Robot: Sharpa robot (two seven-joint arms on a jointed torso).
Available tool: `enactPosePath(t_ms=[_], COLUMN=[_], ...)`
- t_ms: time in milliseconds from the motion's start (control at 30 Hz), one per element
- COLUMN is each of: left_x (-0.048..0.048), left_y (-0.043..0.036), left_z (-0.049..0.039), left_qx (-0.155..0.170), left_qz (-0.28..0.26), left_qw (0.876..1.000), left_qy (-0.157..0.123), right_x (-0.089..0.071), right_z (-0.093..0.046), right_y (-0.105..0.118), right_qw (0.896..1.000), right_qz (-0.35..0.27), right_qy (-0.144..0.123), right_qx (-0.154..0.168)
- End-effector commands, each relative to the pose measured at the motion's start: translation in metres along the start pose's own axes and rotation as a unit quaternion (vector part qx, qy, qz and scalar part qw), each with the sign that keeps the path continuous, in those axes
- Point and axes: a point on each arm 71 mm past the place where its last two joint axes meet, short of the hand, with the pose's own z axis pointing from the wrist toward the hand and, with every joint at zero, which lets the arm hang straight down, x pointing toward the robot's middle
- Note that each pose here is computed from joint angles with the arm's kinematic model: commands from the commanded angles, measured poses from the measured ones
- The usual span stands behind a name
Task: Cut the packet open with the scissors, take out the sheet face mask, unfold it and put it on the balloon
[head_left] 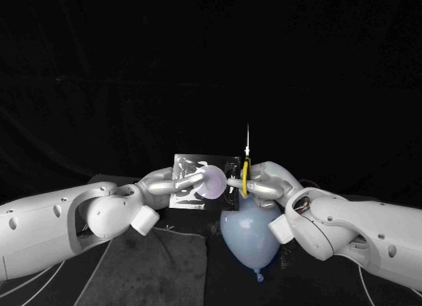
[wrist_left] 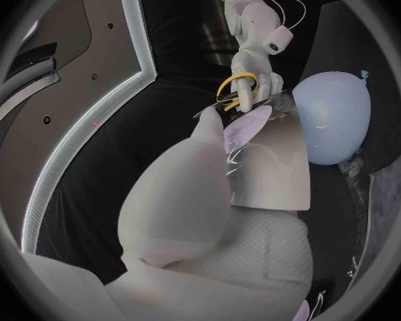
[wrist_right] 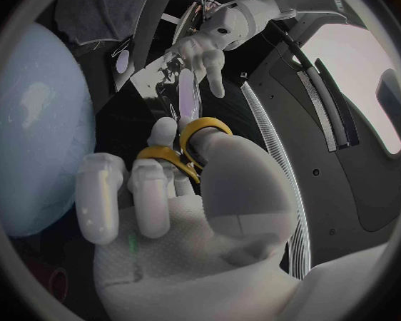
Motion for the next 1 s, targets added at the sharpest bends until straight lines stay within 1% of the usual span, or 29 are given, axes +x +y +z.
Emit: enactPosePath(t_ms=[33,700,1000], left_x=[-0.0003,0.0051,0.005], left_y=[0.0005,0.0018,0.0008], left_z=[0.0019,0.0061,0.0072], left_qx=[-0.006,-0.008,0.001], left_qz=[0.012,0.005,0.002], left_qw=[1.0,1.0,1.0], left_qy=[-0.014,-0.002,-0.01], right_x=[0.002,0.012,0.016], right_z=[0.001,0.007,0.009], right_y=[0.003,0.006,0.007], right_qw=[1.0,1.0,1.0], right_qz=[-0.004,-0.003,-0.002], right_qy=[0.0,-0.003,0.003], right_qx=[-0.007,-0.005,-0.005])
